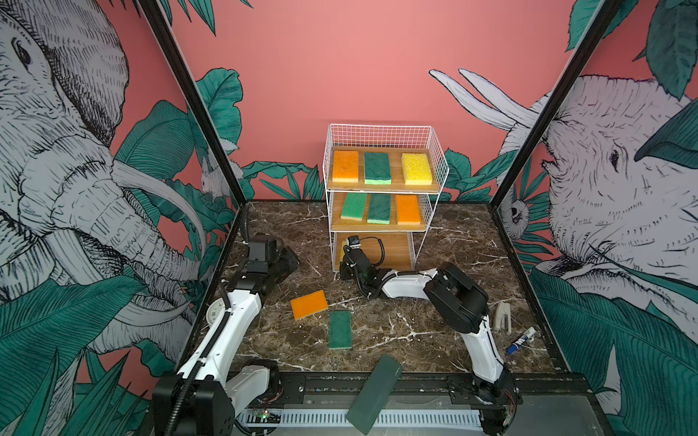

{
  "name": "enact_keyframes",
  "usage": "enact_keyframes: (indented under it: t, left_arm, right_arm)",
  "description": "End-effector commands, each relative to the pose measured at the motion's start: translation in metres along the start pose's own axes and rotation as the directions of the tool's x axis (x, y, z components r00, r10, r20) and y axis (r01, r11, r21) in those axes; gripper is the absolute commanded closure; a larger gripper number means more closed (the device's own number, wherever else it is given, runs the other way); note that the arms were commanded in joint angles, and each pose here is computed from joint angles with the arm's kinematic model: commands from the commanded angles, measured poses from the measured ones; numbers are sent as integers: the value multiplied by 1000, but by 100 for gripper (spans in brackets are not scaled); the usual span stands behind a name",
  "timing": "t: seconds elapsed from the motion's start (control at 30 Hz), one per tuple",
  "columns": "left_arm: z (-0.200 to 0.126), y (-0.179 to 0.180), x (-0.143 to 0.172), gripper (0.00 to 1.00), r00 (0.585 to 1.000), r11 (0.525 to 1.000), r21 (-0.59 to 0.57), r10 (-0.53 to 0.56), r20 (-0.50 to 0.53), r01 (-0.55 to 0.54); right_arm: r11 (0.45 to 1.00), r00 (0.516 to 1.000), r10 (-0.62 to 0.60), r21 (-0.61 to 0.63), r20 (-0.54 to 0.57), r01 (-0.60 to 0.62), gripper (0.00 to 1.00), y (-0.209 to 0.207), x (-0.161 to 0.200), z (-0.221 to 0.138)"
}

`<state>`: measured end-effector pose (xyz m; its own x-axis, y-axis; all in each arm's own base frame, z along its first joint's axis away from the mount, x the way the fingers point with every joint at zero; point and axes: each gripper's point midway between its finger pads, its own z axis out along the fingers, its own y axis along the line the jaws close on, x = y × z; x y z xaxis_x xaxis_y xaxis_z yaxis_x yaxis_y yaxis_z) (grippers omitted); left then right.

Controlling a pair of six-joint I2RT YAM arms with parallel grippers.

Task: Arrange cleaning sponges on a shelf
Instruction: Move the cleaning sponge to the shelf.

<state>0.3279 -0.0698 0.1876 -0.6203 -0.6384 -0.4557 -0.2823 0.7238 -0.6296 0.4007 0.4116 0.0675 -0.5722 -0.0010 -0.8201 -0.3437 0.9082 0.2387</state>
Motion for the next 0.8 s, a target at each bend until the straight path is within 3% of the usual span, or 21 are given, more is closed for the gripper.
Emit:
enact_keyframes:
  t: [0.0, 0.77]
  left_arm:
    - [-6, -7, -11, 95, 999, 1000, 16, 11, 39, -12]
    - [-8, -4, -11, 95, 998, 1000, 16, 10, 55, -11]
  right_arm:
    - [1000, 1000, 5, 20, 22, -5, 82, -6, -7, 6]
    - [996, 999, -41, 77, -5, 42, 80, -19, -6, 20]
